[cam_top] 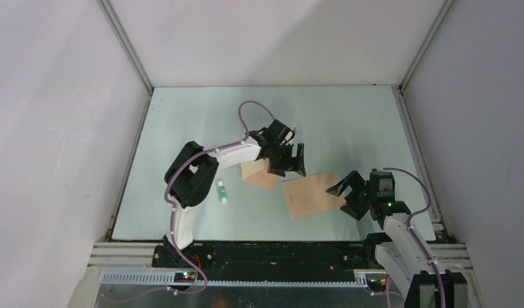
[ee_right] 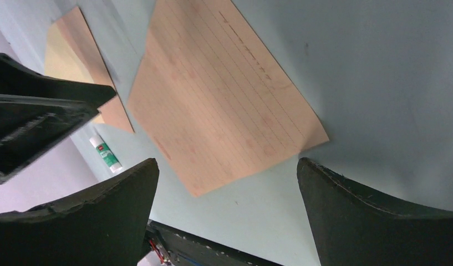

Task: Place the letter into the envelope and seal it
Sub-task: Fold the letter at the center of the board.

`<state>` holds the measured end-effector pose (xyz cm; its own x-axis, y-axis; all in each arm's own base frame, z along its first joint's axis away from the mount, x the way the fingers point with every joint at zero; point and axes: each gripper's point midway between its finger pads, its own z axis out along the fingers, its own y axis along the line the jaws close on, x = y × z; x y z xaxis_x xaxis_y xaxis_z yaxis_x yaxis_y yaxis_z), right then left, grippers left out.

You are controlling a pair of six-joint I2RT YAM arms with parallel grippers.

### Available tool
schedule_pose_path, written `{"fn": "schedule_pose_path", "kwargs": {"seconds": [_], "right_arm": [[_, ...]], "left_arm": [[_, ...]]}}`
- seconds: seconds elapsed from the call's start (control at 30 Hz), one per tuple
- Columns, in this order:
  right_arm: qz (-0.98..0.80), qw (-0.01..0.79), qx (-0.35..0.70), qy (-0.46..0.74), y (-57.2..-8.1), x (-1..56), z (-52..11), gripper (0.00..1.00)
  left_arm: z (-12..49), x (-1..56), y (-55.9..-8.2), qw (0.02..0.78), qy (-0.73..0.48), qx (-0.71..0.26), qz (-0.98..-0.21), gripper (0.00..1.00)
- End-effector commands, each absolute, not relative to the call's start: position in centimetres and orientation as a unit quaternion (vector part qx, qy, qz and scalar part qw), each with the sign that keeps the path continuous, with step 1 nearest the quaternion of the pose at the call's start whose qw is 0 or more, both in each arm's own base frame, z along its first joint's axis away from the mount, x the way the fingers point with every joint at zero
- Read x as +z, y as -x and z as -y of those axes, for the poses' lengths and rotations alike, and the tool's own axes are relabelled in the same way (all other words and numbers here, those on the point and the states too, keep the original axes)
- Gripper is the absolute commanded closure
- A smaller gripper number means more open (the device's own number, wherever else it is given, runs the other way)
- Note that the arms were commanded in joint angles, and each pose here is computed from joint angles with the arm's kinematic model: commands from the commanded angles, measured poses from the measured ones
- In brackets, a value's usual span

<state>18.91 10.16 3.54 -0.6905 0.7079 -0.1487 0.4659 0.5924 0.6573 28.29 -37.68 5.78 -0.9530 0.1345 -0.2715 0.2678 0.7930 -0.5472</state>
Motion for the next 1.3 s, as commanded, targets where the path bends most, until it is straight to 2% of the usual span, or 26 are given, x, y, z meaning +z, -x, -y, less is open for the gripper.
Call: {"fn": "schedule_pose_path", "kwargs": {"seconds": [0.0,0.23,0.37,0.47,0.6,0.9,1.03,1.27], "right_arm": [[-0.863,0.214,0.282,-0.360,-20.7,3.1,-9.1,0.01],[-0.867,0.231,0.266,-0.352,-23.1,4.4,-7.3,0.01],[-0.880,0.246,0.247,-0.322,-23.3,5.1,-6.5,0.01],[-0.897,0.253,0.216,-0.290,-23.2,5.4,-5.7,0.01],[-0.916,0.252,0.196,-0.244,-24.3,5.4,-5.1,0.01],[-0.931,0.171,0.248,-0.204,-27.2,2.5,-7.5,0.01],[-0.932,0.147,0.276,-0.185,-26.8,1.9,-9.4,0.02],[-0.934,0.112,0.314,-0.131,-24.8,2.6,-13.2,0.02]], "left_arm": [[37.8,4.8,-27.6,0.093,-0.127,-0.305,-0.939,0.07],[36.3,4.0,-24.7,0.063,-0.124,-0.319,-0.938,0.07],[35.7,5.8,-24.7,0.084,-0.127,-0.319,-0.935,0.07],[33.8,7.2,-25.2,0.110,-0.119,-0.284,-0.945,0.06],[33.3,8.1,-24.3,0.110,-0.098,-0.295,-0.944,0.07],[33.1,6.4,-22.1,0.060,-0.047,-0.315,-0.946,0.06],[34.7,5.8,-21.5,0.040,-0.022,-0.364,-0.930,0.06],[36.3,5.1,-22.4,0.029,-0.023,-0.381,-0.924,0.07]]}}
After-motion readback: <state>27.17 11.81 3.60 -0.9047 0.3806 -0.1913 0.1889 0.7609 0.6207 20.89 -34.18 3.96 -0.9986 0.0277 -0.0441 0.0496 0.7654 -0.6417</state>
